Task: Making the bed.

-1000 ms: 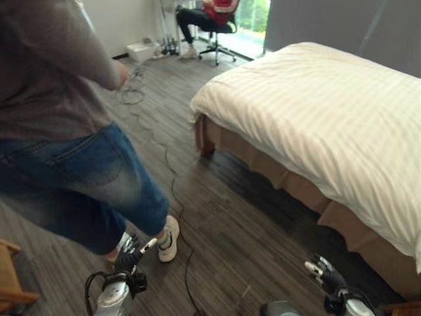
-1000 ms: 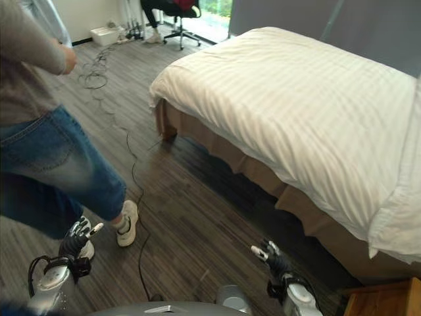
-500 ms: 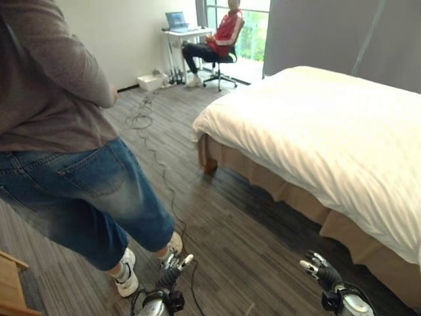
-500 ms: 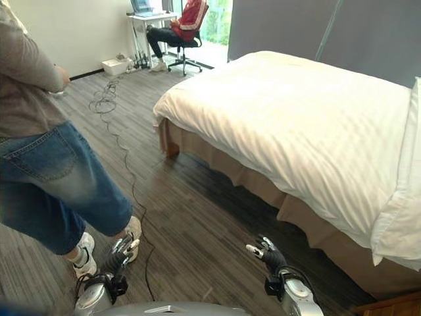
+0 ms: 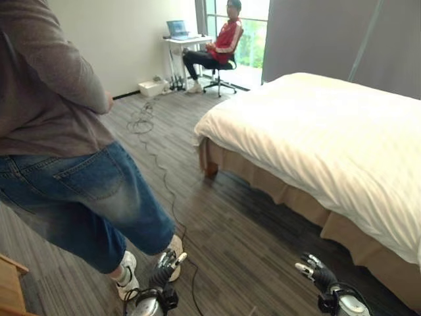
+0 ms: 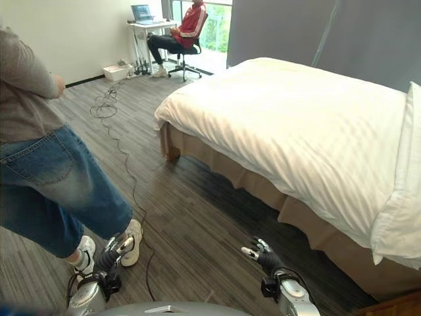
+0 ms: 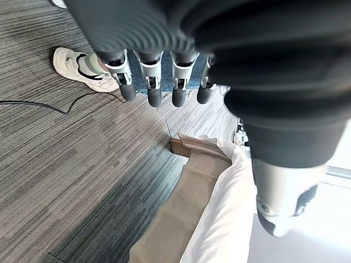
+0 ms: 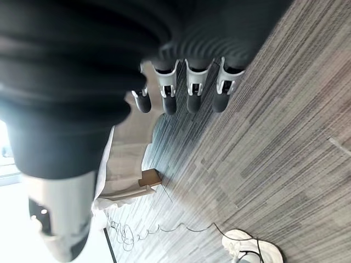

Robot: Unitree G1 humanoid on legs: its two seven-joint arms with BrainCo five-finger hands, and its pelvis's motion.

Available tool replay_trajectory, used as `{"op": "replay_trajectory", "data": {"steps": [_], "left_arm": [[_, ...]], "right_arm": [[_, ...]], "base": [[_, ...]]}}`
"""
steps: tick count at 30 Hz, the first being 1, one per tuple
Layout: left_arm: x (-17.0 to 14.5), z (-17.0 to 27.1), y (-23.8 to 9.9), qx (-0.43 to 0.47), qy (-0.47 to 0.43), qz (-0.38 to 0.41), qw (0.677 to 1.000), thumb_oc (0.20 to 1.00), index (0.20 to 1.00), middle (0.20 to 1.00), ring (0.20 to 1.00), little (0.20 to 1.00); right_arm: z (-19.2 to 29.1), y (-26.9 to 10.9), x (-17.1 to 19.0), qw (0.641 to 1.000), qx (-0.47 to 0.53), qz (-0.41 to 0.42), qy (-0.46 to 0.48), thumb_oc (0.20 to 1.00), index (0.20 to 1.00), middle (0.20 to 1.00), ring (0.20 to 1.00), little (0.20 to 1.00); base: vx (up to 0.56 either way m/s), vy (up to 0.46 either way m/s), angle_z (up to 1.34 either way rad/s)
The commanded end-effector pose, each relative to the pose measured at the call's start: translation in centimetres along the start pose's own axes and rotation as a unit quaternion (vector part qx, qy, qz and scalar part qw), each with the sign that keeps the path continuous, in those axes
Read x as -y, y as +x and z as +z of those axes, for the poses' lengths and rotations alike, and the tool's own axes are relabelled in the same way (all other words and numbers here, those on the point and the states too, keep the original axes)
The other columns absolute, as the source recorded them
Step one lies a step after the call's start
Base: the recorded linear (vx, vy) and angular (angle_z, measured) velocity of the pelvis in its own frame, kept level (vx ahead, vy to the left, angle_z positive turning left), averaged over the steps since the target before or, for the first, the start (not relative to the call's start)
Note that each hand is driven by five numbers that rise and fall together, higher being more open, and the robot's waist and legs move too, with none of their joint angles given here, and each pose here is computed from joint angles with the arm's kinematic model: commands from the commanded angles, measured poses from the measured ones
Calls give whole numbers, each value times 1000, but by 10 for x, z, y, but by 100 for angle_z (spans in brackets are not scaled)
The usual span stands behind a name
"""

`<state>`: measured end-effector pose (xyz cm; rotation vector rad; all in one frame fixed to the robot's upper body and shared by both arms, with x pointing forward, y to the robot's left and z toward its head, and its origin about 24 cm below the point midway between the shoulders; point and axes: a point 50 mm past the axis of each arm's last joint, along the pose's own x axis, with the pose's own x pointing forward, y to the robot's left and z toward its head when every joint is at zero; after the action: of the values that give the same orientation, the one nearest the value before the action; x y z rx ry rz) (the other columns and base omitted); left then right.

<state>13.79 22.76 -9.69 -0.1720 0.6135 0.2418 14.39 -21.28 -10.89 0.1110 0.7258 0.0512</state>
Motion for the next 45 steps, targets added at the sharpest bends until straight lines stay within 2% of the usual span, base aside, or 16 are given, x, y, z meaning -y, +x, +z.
{"op": "replay_trajectory", "data": {"steps": [1, 13, 22, 30, 45], "left_arm": [[3, 25, 8, 51, 4, -12, 999, 1000, 1000, 1000, 1000, 1000], [7, 16, 7, 31, 0, -12, 999, 1000, 1000, 1000, 1000, 1000], [10, 8, 5, 20, -17, -4, 1000, 1000, 1000, 1000, 1000, 1000], [13, 10, 7, 19, -5, -19, 1000, 1000, 1000, 1000, 1000, 1000], [12, 6, 7, 11, -2, -15, 1000, 1000, 1000, 1000, 1000, 1000]], "right_arm": [[31, 12, -18, 997, 61, 43, -12, 1000, 1000, 1000, 1000, 1000], [20, 11, -25, 998, 43, 47, 1, 1000, 1000, 1000, 1000, 1000], [31, 8, -16, 997, 79, -1, -21, 1000, 1000, 1000, 1000, 1000], [23, 11, -25, 997, 50, 36, -40, 1000, 1000, 1000, 1000, 1000], [24, 12, -25, 996, 49, 40, -61, 1000, 1000, 1000, 1000, 1000]], "base": [[17, 13, -4], [6, 2, -1], [21, 13, -5], [0, 0, 0], [0, 0, 0]]}}
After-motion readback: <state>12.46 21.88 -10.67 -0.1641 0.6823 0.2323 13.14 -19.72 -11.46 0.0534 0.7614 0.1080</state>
